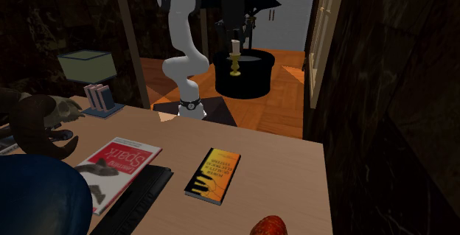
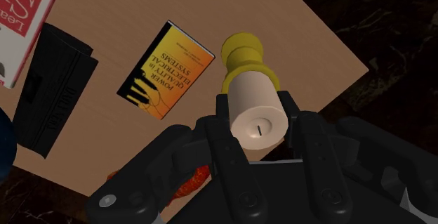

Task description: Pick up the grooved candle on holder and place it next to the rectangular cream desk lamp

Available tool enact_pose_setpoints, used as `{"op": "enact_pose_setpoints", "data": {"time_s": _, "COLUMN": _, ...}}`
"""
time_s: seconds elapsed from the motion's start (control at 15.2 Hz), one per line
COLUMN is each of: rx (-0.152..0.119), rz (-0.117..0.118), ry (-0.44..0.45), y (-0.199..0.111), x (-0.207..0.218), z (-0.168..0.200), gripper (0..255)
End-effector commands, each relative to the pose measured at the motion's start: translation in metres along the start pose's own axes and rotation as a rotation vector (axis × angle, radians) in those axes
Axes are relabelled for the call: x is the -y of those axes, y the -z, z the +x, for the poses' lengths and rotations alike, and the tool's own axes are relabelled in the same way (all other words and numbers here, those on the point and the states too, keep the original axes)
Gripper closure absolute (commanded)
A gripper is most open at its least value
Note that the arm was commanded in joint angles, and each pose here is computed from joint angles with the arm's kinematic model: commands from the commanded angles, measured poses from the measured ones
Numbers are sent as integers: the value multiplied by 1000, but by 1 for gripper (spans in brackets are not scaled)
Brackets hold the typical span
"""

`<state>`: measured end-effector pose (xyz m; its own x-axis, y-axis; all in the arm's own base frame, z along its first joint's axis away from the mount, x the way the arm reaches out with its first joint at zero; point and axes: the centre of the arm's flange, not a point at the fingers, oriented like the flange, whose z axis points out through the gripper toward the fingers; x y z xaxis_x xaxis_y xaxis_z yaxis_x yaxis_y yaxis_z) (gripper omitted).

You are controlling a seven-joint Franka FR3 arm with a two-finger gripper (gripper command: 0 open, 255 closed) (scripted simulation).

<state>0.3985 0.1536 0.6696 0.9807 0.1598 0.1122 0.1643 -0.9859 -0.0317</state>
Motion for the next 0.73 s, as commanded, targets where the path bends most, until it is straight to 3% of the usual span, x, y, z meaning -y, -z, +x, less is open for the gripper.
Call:
{"op": "enact_pose_setpoints", "data": {"time_s": 0.0, "rx": 0, "rz": 0, "ry": 0, "y": 12, "x": 0, "z": 1, "gripper": 255}}
{"op": "enact_pose_setpoints", "data": {"time_s": 0.66, "rx": 0, "rz": 0, "ry": 0, "y": 64, "x": 1, "z": 7, "gripper": 255}}
